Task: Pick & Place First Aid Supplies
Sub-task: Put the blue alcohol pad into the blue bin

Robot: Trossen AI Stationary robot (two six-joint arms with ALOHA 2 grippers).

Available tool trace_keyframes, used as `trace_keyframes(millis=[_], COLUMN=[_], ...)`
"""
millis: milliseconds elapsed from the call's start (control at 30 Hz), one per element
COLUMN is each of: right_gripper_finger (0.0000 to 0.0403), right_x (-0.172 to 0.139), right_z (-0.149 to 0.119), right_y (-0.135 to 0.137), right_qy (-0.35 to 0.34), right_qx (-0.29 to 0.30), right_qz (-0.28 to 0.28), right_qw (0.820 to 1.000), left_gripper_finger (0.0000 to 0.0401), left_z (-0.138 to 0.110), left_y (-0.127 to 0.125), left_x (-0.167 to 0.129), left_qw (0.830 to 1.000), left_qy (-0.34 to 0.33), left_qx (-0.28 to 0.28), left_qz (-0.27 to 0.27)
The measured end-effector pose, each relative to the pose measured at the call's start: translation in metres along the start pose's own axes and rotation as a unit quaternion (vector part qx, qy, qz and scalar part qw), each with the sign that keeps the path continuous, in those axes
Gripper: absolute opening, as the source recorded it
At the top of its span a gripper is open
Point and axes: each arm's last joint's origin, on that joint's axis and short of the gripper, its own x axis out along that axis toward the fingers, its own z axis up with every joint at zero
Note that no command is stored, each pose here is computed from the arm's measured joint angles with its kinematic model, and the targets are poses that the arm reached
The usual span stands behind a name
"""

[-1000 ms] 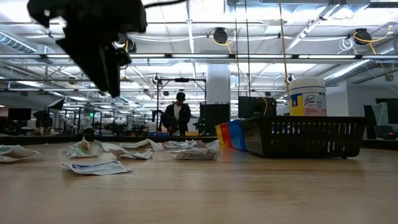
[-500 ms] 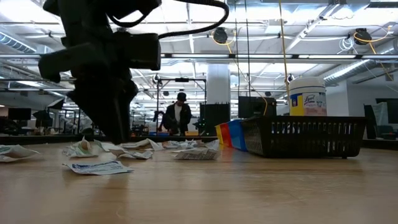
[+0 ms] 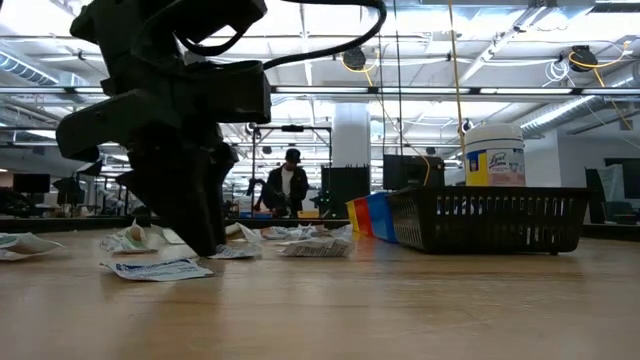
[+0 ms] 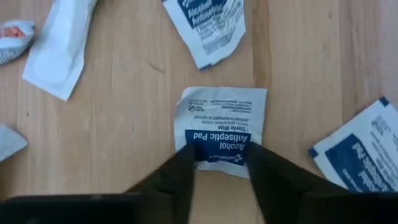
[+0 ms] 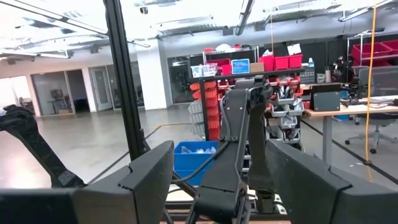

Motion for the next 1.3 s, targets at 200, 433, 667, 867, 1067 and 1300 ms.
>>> trace_keyframes(millis=[200,433,667,867,1067,1300], right_gripper_finger=[0.0251,0.0251,0.0251,0.0251,0.0251,0.0251], right_x=[0.000,0.000,0.000,0.001,0.000,0.000], right_z=[0.000,0.000,-0.003,-0.002,-0.005,-0.015], right_y=[0.000,0.000,-0.006,-0.009,-0.013,-0.021], right_qy=[0.000,-0.001,0.017,0.015,0.031,0.080], right_qx=[0.000,-0.009,-0.014,-0.047,-0.050,-0.014], right_qz=[0.000,0.000,-0.012,-0.041,-0.069,-0.077], right_qw=[1.000,1.000,1.000,0.998,0.996,0.994], left_gripper_finger=[0.0014,0.0003,0.0001,0.0001,0.0000,0.0000], left_z=[0.000,-0.001,0.006,-0.012,-0.023,-0.013], left_y=[0.000,0.003,0.010,0.022,0.030,0.046], left_x=[0.001,-0.021,-0.078,-0.097,-0.106,-0.122], left_qw=[1.000,0.999,0.971,0.904,0.835,0.791], left_qy=[0.002,-0.008,-0.219,-0.405,-0.531,-0.596], left_qx=[0.017,-0.033,-0.097,-0.135,-0.142,-0.137], left_qz=[-0.019,-0.017,-0.007,-0.031,-0.030,-0.014])
